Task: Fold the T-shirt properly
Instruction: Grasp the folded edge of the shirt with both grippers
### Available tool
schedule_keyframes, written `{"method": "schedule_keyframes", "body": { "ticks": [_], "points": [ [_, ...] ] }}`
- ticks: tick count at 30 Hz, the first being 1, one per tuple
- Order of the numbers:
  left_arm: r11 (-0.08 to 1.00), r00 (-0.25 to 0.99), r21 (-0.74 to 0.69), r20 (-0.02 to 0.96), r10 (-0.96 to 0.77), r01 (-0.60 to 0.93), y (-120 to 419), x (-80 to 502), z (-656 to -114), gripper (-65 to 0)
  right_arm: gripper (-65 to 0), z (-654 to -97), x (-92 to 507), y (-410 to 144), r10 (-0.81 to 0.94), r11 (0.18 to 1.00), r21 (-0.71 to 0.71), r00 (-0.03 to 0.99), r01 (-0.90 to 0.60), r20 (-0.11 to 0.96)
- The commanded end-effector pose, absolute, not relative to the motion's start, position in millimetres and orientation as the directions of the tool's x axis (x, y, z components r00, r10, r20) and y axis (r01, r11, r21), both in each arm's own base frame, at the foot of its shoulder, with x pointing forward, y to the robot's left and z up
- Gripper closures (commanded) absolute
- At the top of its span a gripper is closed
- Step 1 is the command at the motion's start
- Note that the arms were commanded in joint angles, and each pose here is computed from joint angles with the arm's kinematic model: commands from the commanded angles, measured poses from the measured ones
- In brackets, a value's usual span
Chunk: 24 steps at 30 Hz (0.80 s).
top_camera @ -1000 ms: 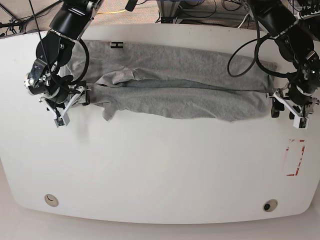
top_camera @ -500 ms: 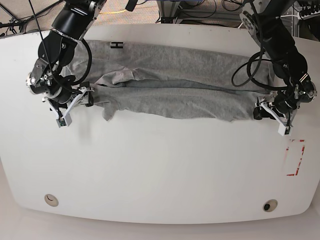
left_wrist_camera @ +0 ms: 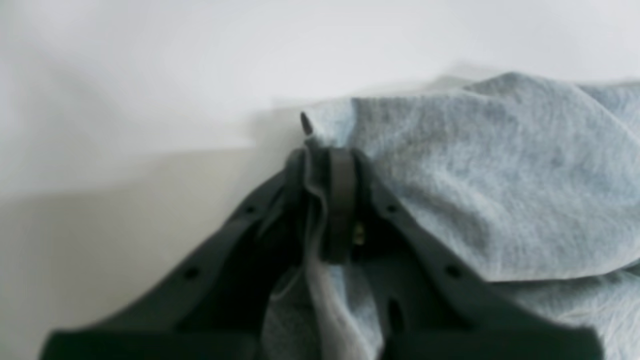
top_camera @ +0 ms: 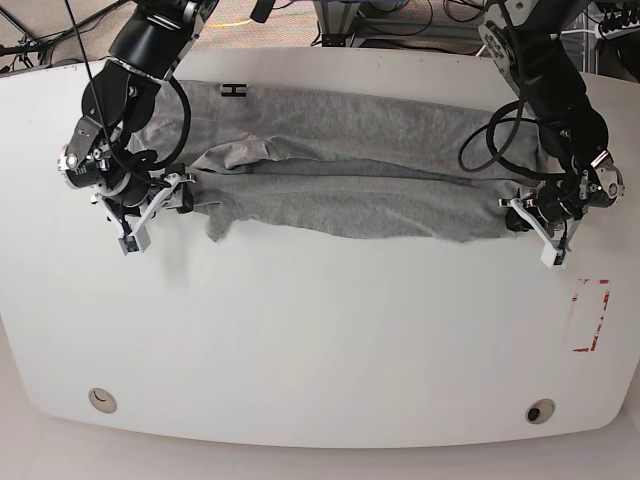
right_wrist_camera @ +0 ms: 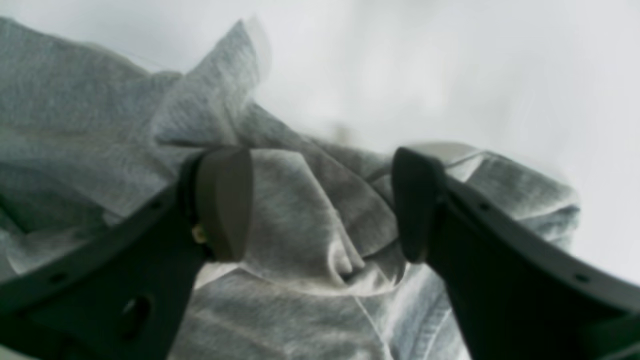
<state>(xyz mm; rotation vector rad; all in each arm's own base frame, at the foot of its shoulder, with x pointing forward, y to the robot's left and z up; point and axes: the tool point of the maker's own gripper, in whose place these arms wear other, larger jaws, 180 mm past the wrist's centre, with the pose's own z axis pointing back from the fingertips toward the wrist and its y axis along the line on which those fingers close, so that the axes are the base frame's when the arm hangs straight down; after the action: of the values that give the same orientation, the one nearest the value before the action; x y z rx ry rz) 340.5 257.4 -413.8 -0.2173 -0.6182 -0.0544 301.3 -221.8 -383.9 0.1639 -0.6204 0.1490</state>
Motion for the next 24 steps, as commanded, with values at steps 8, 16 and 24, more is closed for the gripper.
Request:
{"method": "schedule_keyframes", "body": {
  "ticks": [8,16,24],
  "points": [
    [0.987,0.707,-0.084,0.707,-0.038,0.137,266,367,-358,-2.9,-20.3,-370,313,-228,0.096,0.978,0.084,0.772,-0.19,0.628],
    [0.989,0.659,-0.03,0.748,-0.075,0.146,267,373,-334,-2.9,-50.3,-371,308,-237,0.109,0.98,0.065,0.781,-0.187,0.615],
    [0.989,0.662,-0.02,0.745,-0.083,0.146,267,368,-335,-2.9,-47.6,-381,296,-233,0.1,0.979,0.085,0.797,-0.187,0.595]
  ]
}}
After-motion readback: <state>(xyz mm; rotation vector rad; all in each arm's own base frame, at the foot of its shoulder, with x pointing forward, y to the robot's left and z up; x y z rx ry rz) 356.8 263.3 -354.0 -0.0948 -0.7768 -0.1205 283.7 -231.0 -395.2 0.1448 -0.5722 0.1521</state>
